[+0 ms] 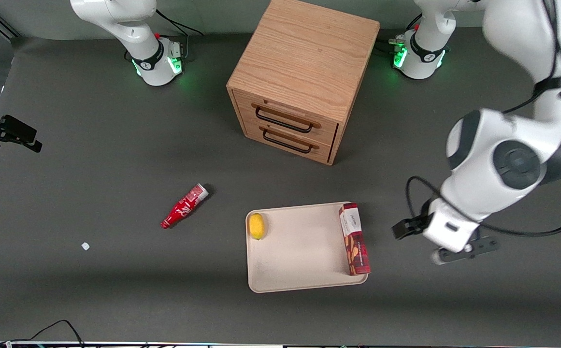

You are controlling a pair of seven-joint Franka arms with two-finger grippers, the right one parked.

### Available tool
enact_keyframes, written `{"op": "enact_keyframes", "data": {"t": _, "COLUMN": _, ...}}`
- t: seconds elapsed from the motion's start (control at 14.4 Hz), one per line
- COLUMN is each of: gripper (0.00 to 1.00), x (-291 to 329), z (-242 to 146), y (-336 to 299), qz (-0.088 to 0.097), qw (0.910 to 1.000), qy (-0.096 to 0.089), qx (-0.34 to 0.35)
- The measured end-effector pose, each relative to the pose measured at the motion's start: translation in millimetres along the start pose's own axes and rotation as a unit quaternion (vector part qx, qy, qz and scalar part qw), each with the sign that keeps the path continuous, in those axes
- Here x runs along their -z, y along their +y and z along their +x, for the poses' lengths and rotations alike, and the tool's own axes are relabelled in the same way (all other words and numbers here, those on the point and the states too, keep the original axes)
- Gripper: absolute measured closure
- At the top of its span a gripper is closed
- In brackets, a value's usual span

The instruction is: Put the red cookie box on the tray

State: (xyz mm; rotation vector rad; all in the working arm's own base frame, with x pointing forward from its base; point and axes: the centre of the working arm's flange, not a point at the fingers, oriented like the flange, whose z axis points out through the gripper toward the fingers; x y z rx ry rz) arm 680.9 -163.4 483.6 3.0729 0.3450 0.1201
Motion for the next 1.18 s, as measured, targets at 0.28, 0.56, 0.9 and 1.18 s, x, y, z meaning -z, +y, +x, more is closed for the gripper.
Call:
{"op": "enact_keyframes", "data": {"t": 0.28, "gripper": 0.00, "x": 56.5, "z": -17.6, "y": -114.2, "qz": 0.028, "qw": 0.9975, "qy": -0.002, "qx": -0.065}}
{"op": "enact_keyframes", "data": {"t": 0.56, "gripper": 0.00, "x": 105.6, "z": -53.6, "y": -177.2, "qz": 0.045, "qw": 0.9950, "qy": -0.016, "qx": -0.087}}
{"op": "enact_keyframes", "data": {"t": 0.9, "gripper": 0.00, "x": 146.4, "z": -91.4, "y": -186.3, "qz": 0.038, "qw": 0.9939, "qy": -0.025, "qx": -0.100}}
{"op": "enact_keyframes", "data": {"t": 1.18, "gripper": 0.00, "x": 160.8, "z": -106.2, "y": -179.0, "qz": 0.023, "qw": 0.9940, "qy": -0.027, "qx": -0.104}}
